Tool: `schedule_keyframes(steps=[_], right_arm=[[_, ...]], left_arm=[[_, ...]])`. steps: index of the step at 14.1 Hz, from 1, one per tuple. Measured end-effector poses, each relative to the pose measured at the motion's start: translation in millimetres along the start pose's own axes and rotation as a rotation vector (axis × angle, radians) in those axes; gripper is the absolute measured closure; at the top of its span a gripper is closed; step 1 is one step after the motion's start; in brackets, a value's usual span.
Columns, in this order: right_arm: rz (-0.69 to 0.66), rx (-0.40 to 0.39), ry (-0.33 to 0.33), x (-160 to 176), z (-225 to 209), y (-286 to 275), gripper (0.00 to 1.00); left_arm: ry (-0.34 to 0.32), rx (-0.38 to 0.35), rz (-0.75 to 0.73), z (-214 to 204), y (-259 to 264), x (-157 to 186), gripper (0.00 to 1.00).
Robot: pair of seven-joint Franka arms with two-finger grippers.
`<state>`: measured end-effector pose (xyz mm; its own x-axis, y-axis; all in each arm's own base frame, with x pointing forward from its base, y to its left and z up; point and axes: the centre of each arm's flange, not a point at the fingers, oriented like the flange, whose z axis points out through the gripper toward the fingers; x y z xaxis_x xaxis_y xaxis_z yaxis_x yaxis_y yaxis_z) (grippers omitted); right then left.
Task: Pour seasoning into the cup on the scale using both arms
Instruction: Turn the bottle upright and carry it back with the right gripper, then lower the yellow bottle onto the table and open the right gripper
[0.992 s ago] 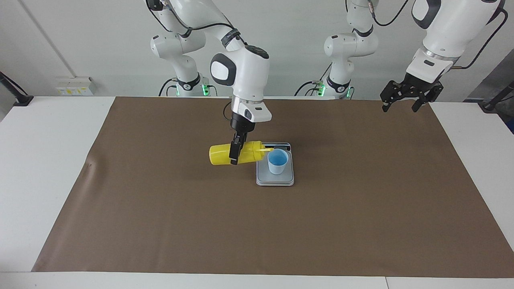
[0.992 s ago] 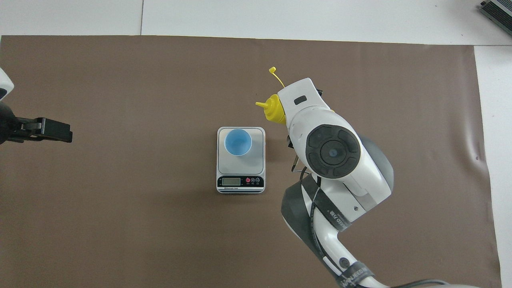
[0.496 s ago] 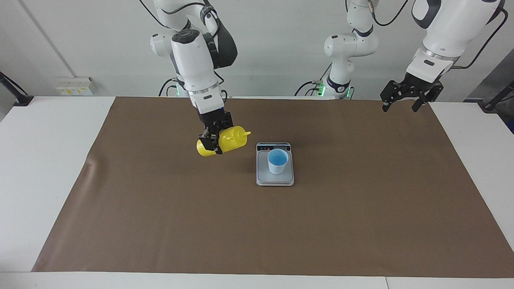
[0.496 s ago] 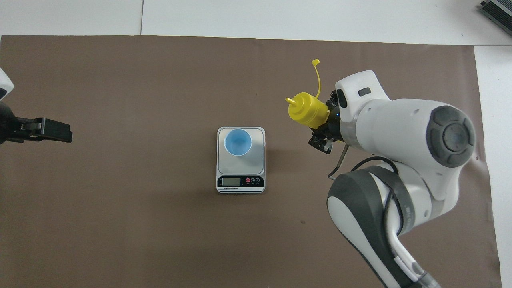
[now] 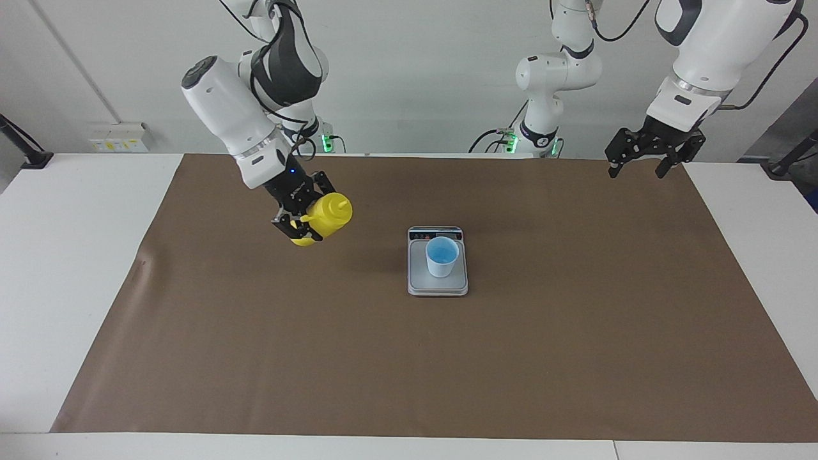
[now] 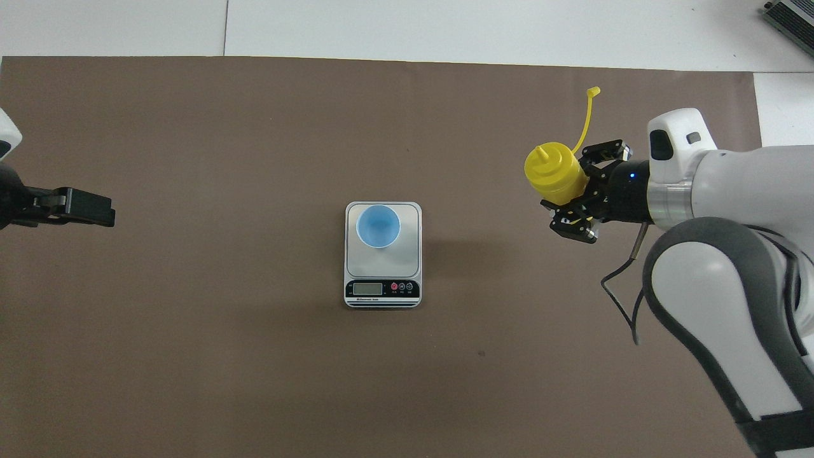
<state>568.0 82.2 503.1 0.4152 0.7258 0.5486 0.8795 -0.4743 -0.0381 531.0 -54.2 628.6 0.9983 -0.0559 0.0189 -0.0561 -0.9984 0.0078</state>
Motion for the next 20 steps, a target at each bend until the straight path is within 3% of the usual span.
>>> schedule_keyframes(steps=[3,5,8,11,14,20], right_arm=[[0.077,0.035,0.09,-36.6,-11.8,10.4,0.47],[0.068,0.04,0.129,-64.2,-17.7,16.1,0.47],[0.036,0.046,0.245,-109.4,0.0,19.7,0.47],[-0.025,0.008,0.32,-156.1,25.8,25.7,0.47],[-0.079,-0.05,0.415,-182.2,54.1,28.2,0.47],[-0.047,-0.036,0.467,-207.4,84.3,25.5,0.47]], left_arm=[[0.0,0.0,0.0,0.1,0.0,0.0,0.0],[0.0,0.0,0.0,0.0,0.0,-0.1,0.0],[0.0,0.0,0.0,0.0,0.0,-0.1,0.0],[0.0,0.0,0.0,0.0,0.0,-0.1,0.0],[0.0,0.0,0.0,0.0,0.0,-0.1,0.0],[0.0,0.0,0.0,0.1,0.0,-0.1,0.0]])
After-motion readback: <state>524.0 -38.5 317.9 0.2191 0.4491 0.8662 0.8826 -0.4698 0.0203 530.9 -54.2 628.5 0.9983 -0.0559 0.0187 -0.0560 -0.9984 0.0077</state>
